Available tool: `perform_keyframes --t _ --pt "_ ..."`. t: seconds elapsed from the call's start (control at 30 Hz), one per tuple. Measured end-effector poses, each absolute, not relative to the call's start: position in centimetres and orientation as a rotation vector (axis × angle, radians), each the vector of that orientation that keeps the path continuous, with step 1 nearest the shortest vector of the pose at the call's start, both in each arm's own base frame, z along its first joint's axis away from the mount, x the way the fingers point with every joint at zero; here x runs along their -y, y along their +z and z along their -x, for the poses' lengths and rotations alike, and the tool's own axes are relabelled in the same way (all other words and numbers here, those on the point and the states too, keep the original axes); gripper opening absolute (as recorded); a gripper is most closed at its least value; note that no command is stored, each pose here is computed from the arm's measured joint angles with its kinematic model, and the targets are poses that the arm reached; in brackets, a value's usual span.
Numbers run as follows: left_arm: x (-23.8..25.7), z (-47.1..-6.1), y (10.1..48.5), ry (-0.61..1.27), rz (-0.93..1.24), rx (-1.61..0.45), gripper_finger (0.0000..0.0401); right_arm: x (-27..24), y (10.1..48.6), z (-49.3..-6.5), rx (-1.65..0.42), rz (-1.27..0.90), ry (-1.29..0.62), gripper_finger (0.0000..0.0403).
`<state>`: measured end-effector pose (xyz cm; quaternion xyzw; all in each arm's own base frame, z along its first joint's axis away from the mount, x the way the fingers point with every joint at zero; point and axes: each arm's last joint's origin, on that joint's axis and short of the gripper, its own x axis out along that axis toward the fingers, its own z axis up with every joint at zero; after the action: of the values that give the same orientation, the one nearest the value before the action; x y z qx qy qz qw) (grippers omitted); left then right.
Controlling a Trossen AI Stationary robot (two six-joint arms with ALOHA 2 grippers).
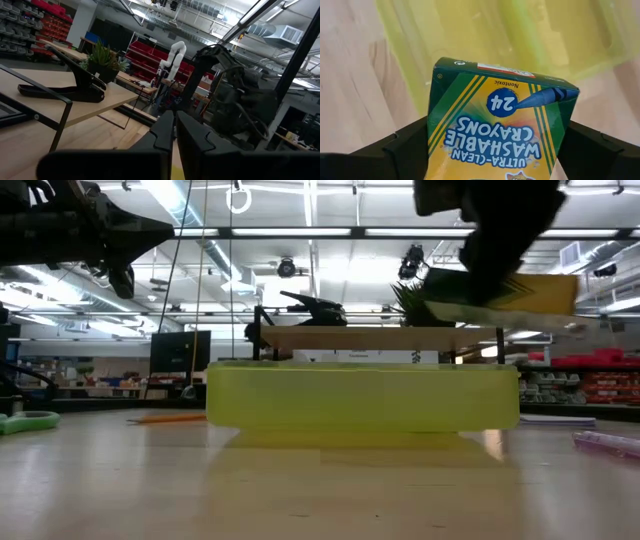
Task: Pack school essentials
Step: Put the crayon box into the yellow supply box
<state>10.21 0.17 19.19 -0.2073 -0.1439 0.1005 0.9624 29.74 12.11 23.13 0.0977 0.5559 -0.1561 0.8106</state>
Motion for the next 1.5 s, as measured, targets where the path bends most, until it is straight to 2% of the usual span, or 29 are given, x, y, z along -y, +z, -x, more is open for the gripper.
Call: perform_keyframes --t 0.57,0.87,1.13,1.5 --pt "-0.2 -10.2 19.2 0.203 0.420 0.291 0.0026 -10.0 24.8 -33.4 -0.965 -0.111 -0.200 0.0366" --pt "-0.2 -10.2 19.2 0.203 0.421 0.292 0.0036 -9.4 22.1 -36.5 -0.926 -0.071 -0.112 0.0366" --pt "-0.2 -10.3 19.1 0.205 0.419 0.282 0.0027 -8.4 19.3 -38.2 -0.971 -0.055 -0.057 0.0366" --pt "-0.2 -10.3 19.1 0.205 0.419 0.283 0.0035 -9.3 18.2 -43.9 -0.967 0.149 0.067 0.0366"
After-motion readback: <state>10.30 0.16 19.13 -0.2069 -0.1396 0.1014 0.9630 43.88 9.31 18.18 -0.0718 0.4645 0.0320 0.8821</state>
